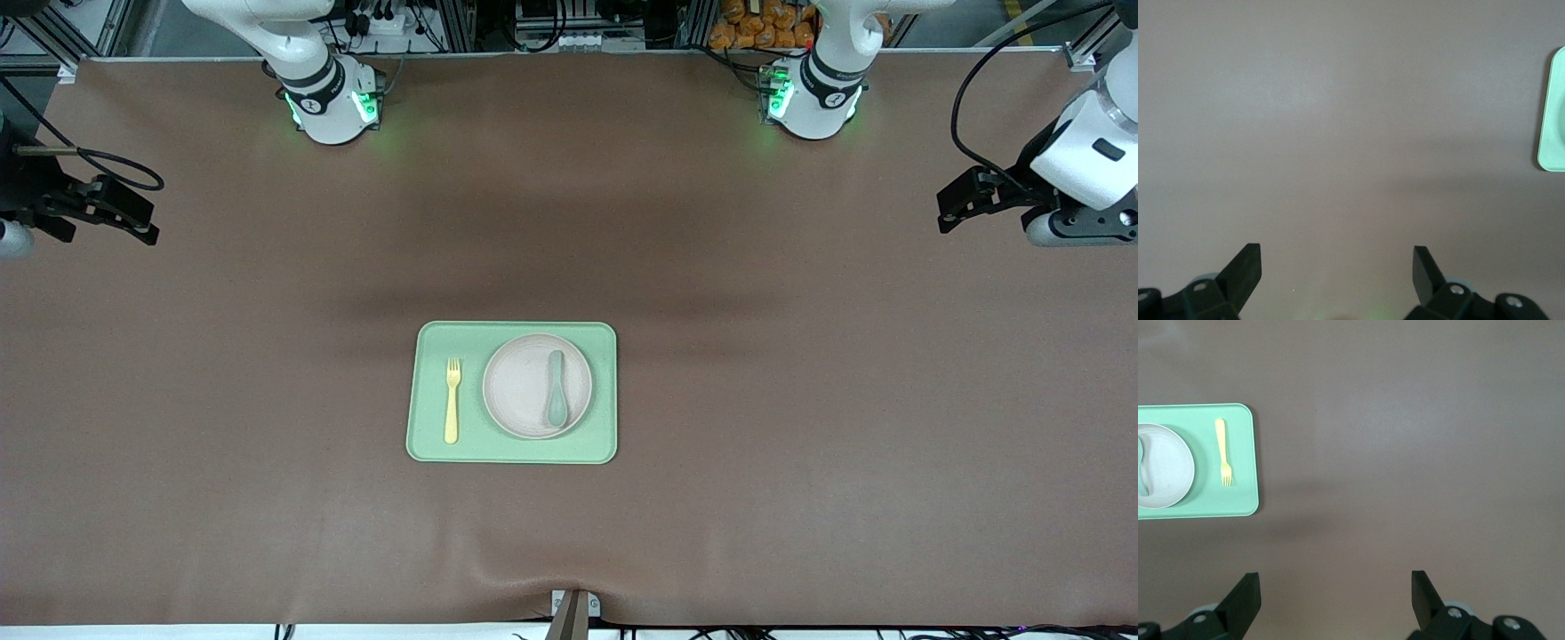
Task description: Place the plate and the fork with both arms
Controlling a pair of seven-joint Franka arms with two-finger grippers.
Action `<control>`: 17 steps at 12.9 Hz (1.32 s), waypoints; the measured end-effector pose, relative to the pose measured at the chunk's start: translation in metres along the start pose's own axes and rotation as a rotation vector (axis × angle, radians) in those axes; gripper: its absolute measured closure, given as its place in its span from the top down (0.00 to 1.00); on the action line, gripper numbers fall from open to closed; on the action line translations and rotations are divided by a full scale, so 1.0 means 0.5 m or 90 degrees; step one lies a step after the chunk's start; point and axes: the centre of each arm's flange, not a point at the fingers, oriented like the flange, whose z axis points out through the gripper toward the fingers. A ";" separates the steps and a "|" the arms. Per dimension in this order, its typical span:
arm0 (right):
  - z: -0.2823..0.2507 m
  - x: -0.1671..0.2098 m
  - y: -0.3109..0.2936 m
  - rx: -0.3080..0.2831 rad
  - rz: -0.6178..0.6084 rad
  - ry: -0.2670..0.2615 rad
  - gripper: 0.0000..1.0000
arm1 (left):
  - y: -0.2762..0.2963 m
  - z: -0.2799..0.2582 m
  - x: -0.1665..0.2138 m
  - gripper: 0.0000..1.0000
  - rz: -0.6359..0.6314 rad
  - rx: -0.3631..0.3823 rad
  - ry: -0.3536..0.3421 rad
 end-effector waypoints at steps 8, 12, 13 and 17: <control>0.000 -0.001 -0.002 0.006 0.000 -0.002 1.00 | 0.005 -0.018 -0.009 1.00 0.003 0.000 0.012; 0.002 -0.002 -0.002 0.005 -0.001 -0.007 1.00 | -0.022 -0.036 -0.007 1.00 -0.013 -0.002 0.023; 0.002 -0.003 -0.002 0.005 -0.001 -0.008 1.00 | -0.023 -0.036 -0.007 1.00 -0.014 -0.002 0.023; 0.002 -0.003 -0.002 0.005 -0.001 -0.009 1.00 | -0.023 -0.036 -0.007 1.00 -0.014 -0.002 0.023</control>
